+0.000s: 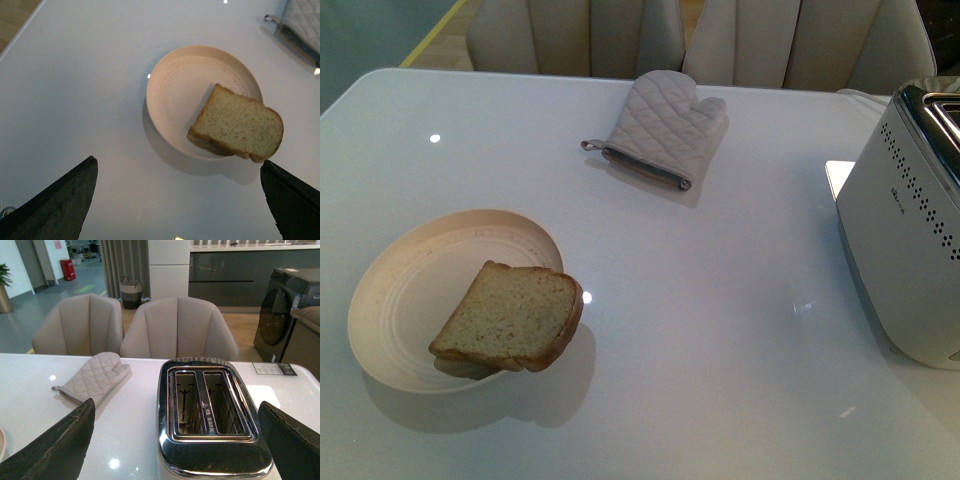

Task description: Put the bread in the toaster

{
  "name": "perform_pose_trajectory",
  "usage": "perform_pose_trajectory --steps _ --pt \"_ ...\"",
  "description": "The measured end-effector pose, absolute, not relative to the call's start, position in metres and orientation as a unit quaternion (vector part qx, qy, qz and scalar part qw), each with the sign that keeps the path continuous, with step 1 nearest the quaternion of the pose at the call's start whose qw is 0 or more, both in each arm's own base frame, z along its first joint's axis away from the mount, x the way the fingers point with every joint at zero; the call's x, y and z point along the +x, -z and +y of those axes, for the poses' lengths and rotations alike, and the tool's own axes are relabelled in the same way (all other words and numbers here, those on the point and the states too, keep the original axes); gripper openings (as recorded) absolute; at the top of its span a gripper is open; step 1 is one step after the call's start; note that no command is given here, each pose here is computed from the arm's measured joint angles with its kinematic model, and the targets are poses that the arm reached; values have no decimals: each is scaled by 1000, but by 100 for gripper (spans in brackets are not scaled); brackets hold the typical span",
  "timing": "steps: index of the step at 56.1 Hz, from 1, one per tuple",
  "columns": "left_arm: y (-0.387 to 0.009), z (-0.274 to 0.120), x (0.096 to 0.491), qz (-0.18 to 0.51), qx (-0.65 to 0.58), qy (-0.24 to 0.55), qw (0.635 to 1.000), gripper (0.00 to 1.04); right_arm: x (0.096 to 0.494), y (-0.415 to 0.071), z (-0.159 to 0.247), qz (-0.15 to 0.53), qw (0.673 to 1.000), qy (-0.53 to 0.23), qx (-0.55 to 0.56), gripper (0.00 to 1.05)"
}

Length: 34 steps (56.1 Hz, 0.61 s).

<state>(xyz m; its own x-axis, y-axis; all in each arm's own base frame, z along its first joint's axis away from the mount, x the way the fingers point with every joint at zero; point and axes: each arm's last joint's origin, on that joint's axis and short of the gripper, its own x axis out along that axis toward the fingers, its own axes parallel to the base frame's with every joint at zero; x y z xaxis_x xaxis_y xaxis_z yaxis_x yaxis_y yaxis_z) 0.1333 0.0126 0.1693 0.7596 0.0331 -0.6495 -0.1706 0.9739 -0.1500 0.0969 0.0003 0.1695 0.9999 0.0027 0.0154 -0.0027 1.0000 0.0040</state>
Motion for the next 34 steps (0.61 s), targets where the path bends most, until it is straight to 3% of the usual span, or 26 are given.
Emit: perform_pose_trajectory --steps 14,20,34 --pt "-153 41 211 334 -77 -74 937 97 97 -170 0 -8 1000 -1 2 96" --pt "-123 51 254 350 -60 -71 932 97 97 -170 0 -8 1000 -2 2 96" --pt "-57 55 292 423 -52 -70 902 97 97 -170 0 -8 1000 -2 2 96"
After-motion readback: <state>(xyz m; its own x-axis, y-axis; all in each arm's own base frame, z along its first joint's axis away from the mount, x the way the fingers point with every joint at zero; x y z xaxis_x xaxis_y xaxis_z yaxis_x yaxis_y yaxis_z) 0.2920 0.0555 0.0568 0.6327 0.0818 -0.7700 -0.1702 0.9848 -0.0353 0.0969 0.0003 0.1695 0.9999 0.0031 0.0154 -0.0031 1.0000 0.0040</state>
